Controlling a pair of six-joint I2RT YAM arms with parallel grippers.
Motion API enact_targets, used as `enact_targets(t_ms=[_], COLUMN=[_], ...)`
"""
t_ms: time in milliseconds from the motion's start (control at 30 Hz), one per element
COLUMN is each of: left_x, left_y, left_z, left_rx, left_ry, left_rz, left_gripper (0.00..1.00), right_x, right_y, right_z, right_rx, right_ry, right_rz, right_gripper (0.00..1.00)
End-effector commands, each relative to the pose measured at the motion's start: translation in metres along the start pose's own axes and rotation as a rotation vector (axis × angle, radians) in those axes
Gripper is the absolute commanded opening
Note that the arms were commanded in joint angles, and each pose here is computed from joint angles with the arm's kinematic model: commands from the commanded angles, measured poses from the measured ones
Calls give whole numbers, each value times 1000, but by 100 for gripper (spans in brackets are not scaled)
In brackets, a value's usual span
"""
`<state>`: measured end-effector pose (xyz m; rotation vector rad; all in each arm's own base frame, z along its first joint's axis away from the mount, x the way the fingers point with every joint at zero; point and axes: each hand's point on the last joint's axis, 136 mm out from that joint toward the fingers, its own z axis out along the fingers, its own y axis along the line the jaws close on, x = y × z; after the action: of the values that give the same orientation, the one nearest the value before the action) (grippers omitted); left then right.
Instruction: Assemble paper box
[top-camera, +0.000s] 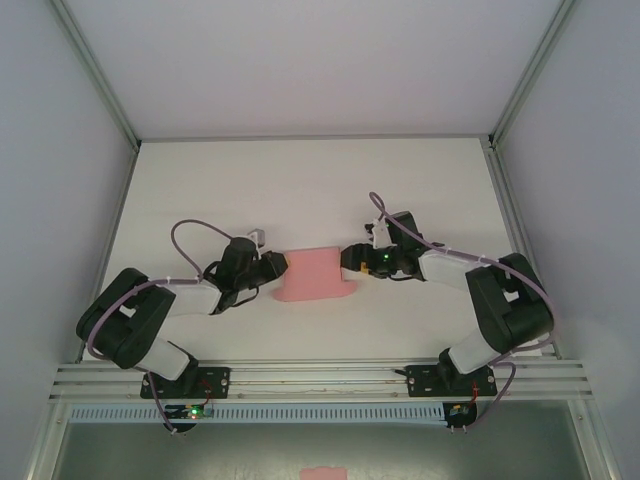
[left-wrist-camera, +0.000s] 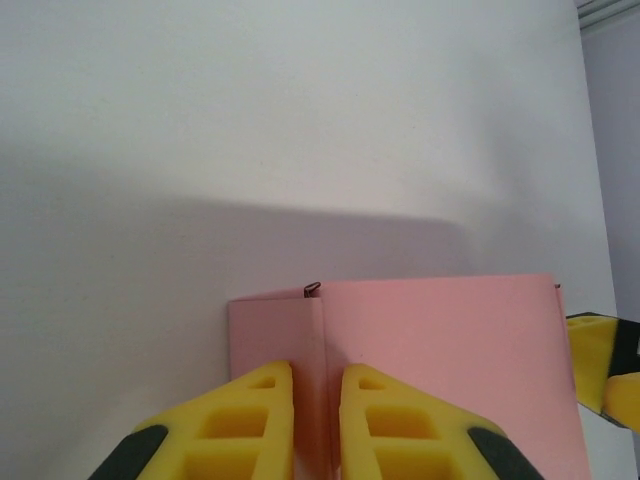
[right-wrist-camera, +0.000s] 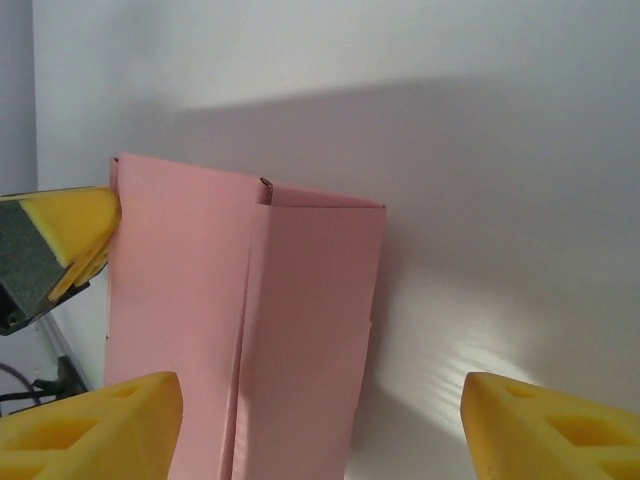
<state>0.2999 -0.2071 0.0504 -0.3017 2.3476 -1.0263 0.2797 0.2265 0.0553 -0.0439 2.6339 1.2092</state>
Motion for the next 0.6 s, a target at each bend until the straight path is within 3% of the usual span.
enact_targets(t_ms=[0, 267, 500, 567], left_x=[39, 37, 40, 41], left_y=[51, 53, 56, 61], left_z=[-9, -16, -14, -13], left_rx=[-153, -149, -122, -138], left_ry=[106, 66, 46, 39], left_rz=[-67, -76, -118, -134], left_gripper=[10, 8, 2, 0], right_x=[-1, 0, -7, -10], right_y=[25, 62, 103, 99], right_z=[10, 37, 20, 15], right_rx=[-90, -227, -369, -321], right_ry=[43, 96, 44, 19], right_rz=[-9, -22, -57, -37], right_gripper=[74, 72, 72, 73])
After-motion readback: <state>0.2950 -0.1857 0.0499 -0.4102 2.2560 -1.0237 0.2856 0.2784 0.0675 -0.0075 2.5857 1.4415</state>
